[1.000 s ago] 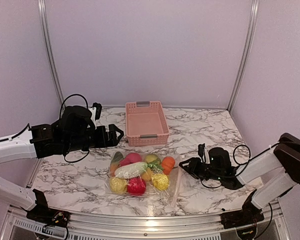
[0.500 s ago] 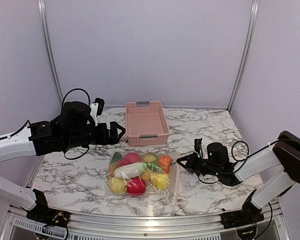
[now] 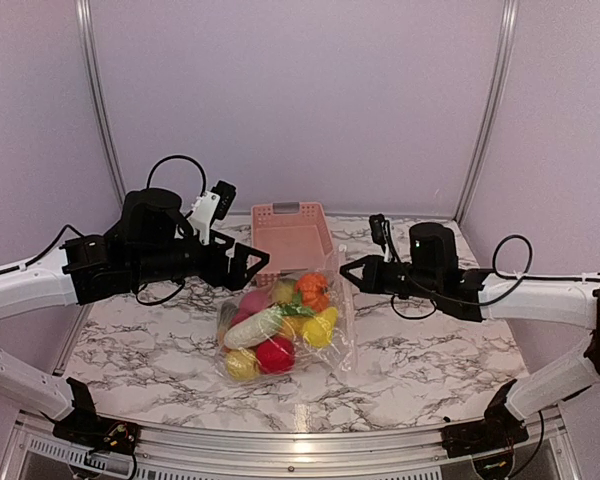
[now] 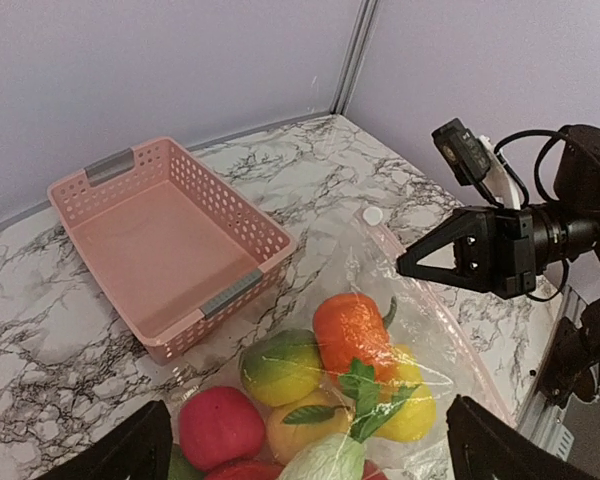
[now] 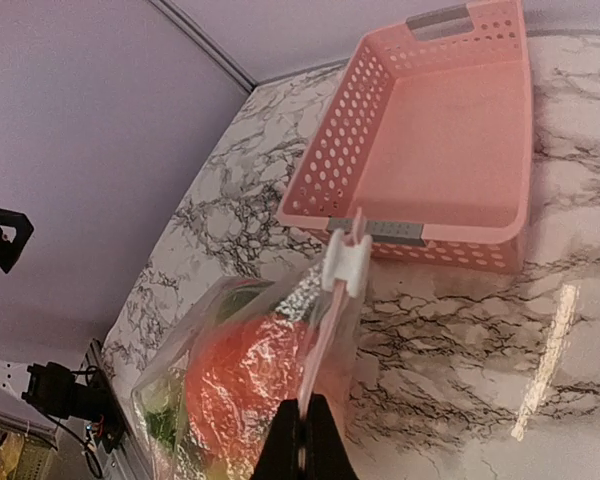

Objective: Open the zip-top bag and remove the fake food
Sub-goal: Pick up the zipper food storage bag at the center of the board.

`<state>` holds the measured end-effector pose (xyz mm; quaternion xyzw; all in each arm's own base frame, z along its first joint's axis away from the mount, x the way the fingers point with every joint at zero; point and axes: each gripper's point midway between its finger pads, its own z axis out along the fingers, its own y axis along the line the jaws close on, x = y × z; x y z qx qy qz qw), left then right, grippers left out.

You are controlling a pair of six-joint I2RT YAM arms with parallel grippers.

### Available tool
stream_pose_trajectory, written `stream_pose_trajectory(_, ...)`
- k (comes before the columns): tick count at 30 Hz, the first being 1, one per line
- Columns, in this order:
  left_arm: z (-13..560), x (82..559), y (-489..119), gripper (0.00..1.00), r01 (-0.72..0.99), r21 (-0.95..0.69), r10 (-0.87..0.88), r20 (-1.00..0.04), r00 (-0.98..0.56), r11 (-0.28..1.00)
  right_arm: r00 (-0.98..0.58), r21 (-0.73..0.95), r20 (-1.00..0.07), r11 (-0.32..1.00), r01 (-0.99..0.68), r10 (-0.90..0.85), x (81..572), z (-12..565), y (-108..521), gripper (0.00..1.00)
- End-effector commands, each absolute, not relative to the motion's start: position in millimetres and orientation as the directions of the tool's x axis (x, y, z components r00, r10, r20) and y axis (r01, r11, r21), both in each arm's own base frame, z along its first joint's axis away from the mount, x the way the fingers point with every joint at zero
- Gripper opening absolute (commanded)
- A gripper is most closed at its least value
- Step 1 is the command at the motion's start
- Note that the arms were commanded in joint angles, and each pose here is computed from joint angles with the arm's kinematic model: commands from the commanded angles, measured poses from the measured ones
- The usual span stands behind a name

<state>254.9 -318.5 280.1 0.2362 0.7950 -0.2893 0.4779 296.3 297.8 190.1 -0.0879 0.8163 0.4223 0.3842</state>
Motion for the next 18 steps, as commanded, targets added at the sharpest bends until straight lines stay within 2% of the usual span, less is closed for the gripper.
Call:
stream_pose_trajectory(1,319,262,-332,0.98,0.771,-0.09,0.147,-0.961,-0.233,0.63,-0.589,0.47,-0.807,0.634,-0.614,0.029,296,235,305,0.0)
stream_pose_trajectory(10,355,264,-331,0.95,0.909,0.079,0.084,-0.995,0.049,0.409,-0.442,0.288,-0.884,0.568,-0.771,-0.153,287,303,327,0.0)
stream_pose_trajectory(18,366,271,-343,0.83,0.967,0.129,0.072,-0.991,0.116,0.218,-0.309,0.163,-0.918,0.474,-0.865,-0.249,272,353,351,0.0)
